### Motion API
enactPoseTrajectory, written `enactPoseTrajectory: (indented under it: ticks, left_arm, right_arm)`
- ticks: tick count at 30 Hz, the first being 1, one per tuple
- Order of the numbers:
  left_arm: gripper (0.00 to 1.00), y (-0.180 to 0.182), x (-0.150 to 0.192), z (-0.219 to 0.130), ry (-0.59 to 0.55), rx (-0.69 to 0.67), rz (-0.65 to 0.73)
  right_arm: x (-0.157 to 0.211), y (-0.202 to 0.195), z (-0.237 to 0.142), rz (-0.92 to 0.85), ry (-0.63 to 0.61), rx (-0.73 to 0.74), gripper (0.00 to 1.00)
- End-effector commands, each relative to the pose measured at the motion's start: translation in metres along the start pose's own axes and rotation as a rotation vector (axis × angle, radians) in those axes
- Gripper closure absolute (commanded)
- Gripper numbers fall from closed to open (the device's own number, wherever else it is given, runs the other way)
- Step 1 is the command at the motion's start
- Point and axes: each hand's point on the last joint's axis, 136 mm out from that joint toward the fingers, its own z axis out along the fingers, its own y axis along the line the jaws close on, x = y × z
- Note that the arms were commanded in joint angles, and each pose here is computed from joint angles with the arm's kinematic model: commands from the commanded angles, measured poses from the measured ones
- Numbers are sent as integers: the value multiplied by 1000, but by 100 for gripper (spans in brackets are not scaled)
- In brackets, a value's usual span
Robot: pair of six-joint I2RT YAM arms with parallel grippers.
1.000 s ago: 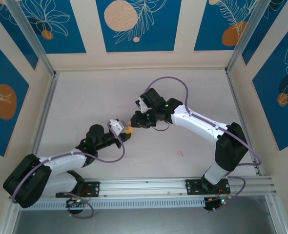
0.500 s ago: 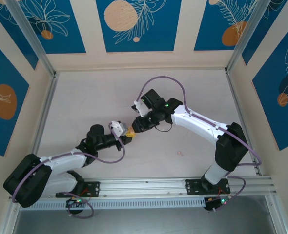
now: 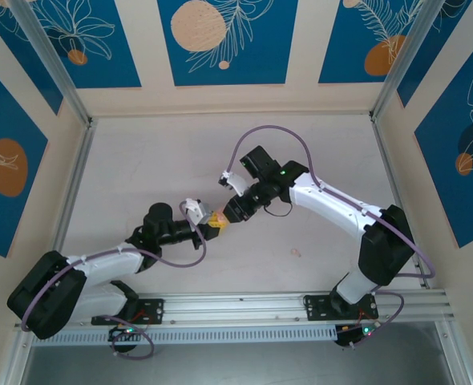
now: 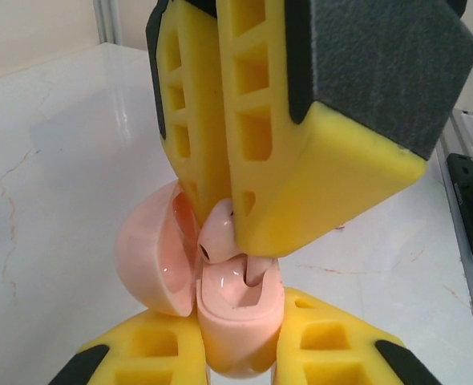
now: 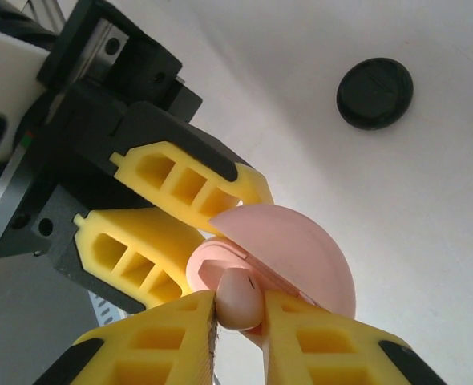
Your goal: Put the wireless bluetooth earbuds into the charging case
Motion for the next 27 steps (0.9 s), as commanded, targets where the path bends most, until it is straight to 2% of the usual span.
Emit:
enactPoseTrajectory:
  ticks: [1,12,21,27]
  left_arm:
    - [85,-9,-25,5,-65,62,39]
    - [85,-10,-26,8,-66,77,30]
    - [85,-10,-26,6,-67,75,24]
    - [85,-11,-29,6,-73,77,28]
  right_arm:
    - [-3,34,-8,-96,-27,-152,78]
    - [-8,43,-10,-100,-42,-192,73]
    - [-7,24,-16,-52,-52,-58,70]
    - [-7,18,-19,-36,-59,-21,68]
